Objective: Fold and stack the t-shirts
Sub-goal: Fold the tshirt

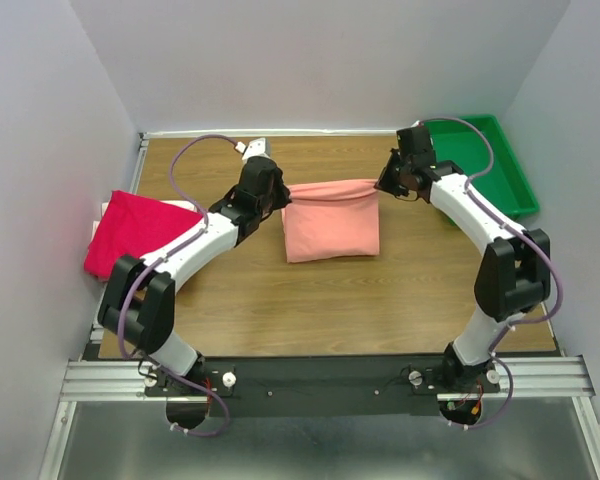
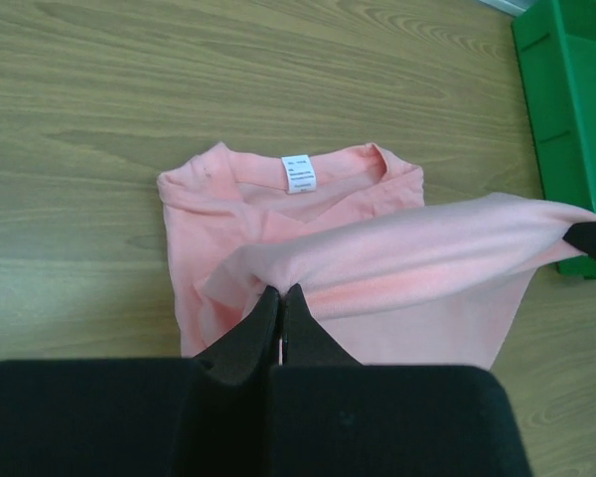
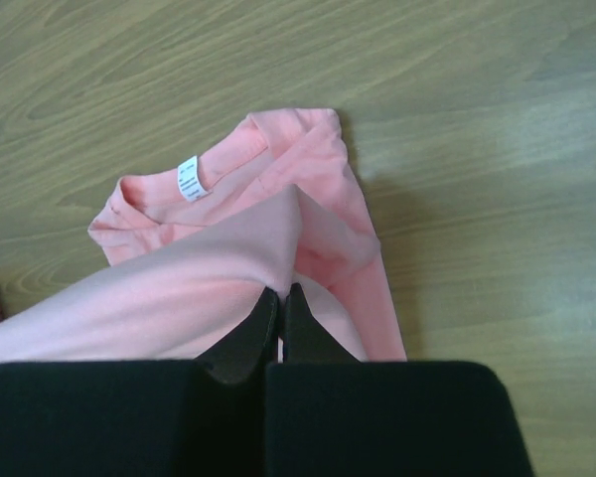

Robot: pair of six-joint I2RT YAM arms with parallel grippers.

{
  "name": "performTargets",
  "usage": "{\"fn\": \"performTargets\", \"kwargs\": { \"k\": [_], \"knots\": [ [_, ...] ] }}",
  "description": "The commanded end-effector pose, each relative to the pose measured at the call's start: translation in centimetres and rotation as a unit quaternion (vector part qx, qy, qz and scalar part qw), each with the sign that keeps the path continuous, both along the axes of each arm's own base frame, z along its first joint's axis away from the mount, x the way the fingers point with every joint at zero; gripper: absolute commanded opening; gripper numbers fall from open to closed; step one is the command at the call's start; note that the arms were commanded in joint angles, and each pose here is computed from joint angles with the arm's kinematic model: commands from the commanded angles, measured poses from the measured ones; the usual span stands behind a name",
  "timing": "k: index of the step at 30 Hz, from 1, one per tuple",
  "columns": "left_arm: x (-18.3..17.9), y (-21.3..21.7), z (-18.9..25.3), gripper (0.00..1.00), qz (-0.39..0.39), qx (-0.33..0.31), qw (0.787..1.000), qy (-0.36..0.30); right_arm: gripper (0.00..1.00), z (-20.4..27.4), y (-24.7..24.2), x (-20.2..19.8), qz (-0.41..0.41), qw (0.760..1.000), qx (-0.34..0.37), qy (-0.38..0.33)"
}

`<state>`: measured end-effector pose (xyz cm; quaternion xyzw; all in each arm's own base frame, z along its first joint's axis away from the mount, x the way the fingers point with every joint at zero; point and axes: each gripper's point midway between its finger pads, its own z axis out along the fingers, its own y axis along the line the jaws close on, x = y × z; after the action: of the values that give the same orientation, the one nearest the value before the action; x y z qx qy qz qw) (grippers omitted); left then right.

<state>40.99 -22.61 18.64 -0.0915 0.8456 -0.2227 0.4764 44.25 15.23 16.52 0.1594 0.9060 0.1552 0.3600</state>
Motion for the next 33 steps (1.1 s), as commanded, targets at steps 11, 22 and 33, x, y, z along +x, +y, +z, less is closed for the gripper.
{"fn": "performTargets", "kwargs": {
  "k": [11, 22, 33],
  "knots": [
    [6.7, 2.1, -6.3, 0.0, 0.014, 0.057, 0.997, 0.052, 0.01, -5.9, -1.3, 7.2, 0.002, 0.999, -0.017, 0.031],
    [7.7, 1.7, -5.6, 0.96, -0.009, 0.036, 0.998, 0.047, 1.0, -5.6, 1.6, 8.9, 0.11, 0.993, 0.03, 0.021],
    [0.5, -4.5, -5.0, 0.97, -0.117, -0.029, 0.992, 0.039, 1.0, -3.6, 5.6, -4.7, 0.225, 0.955, 0.193, 0.028]
  ]
}}
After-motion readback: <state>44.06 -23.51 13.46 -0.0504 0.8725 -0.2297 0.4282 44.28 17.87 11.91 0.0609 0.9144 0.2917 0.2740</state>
